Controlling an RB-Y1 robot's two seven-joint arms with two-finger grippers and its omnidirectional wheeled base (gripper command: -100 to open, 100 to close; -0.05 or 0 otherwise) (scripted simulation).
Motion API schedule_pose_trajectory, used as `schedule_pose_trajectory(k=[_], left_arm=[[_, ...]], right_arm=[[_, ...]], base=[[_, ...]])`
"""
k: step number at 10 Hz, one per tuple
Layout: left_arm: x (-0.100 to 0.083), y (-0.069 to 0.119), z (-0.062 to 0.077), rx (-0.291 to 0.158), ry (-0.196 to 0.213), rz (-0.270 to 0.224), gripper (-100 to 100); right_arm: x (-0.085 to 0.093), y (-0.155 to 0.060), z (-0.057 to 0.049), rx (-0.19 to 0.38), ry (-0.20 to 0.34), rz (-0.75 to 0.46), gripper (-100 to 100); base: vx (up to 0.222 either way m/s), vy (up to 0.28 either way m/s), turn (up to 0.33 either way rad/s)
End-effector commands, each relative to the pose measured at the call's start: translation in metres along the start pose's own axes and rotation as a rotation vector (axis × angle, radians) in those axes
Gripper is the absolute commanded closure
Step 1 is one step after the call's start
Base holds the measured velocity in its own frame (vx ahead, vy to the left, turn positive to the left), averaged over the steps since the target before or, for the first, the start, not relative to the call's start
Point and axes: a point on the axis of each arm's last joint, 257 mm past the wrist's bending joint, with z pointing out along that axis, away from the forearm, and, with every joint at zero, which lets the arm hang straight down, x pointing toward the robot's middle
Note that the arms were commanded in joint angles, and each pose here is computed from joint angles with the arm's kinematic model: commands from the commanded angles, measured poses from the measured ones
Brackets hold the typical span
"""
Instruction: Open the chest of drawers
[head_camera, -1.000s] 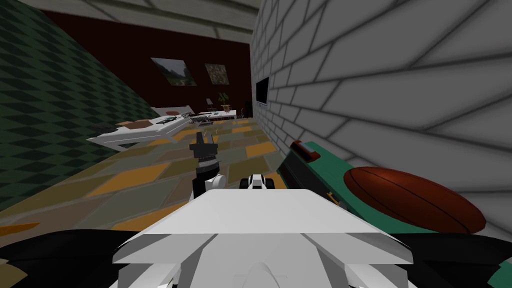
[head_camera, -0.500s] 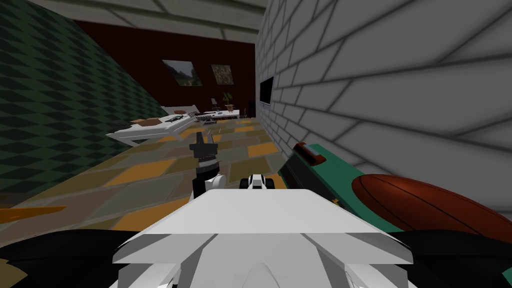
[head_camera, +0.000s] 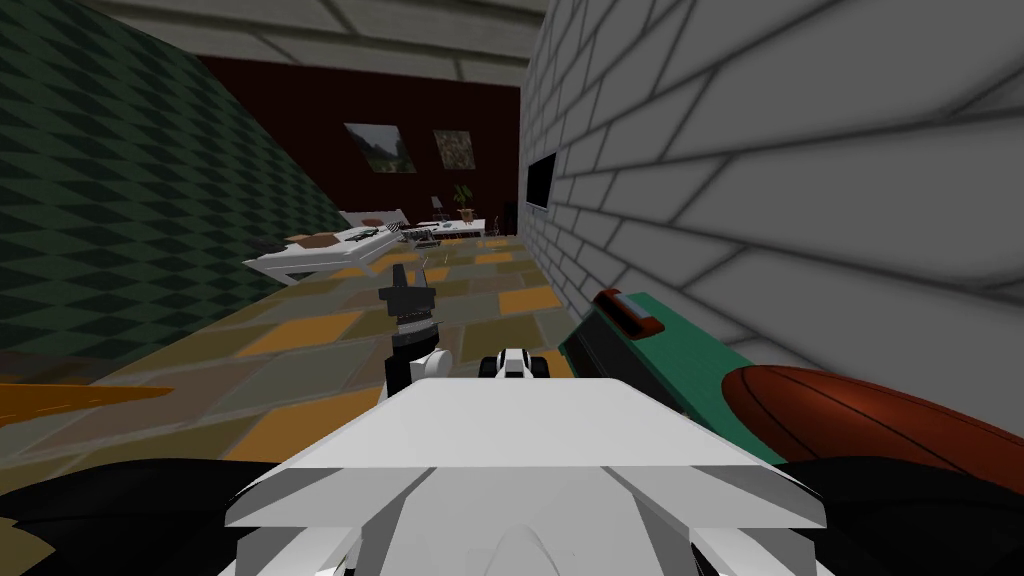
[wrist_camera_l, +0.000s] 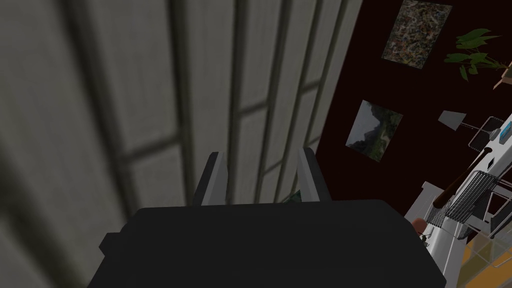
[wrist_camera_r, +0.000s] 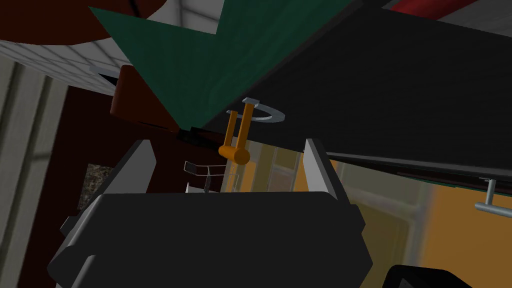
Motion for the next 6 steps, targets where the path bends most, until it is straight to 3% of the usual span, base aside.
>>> schedule_pose_trajectory(k=[1, 3, 4, 6], left_arm=[[0.000, 0.000, 0.000, 0.000, 0.000, 0.000, 0], [0.000, 0.000, 0.000, 0.000, 0.000, 0.000, 0], [0.000, 0.000, 0.000, 0.000, 0.000, 0.000, 0], [0.000, 0.000, 0.000, 0.000, 0.000, 0.000, 0]], right_arm=[[0.009, 0.003, -0.024, -0.062, -0.077, -0.007, -100], [0.017, 0.005, -0.043, -0.117, -0.132, -0.011, -100], [0.017, 0.005, -0.043, -0.117, -0.132, -0.011, -100], [0.024, 0.007, -0.062, -0.172, -0.181, -0.013, -100]], base=[[0.019, -0.003, 0.127], [0.019, -0.006, 0.112], [0.012, -0.007, 0.038], [0.012, -0.003, 0.098]])
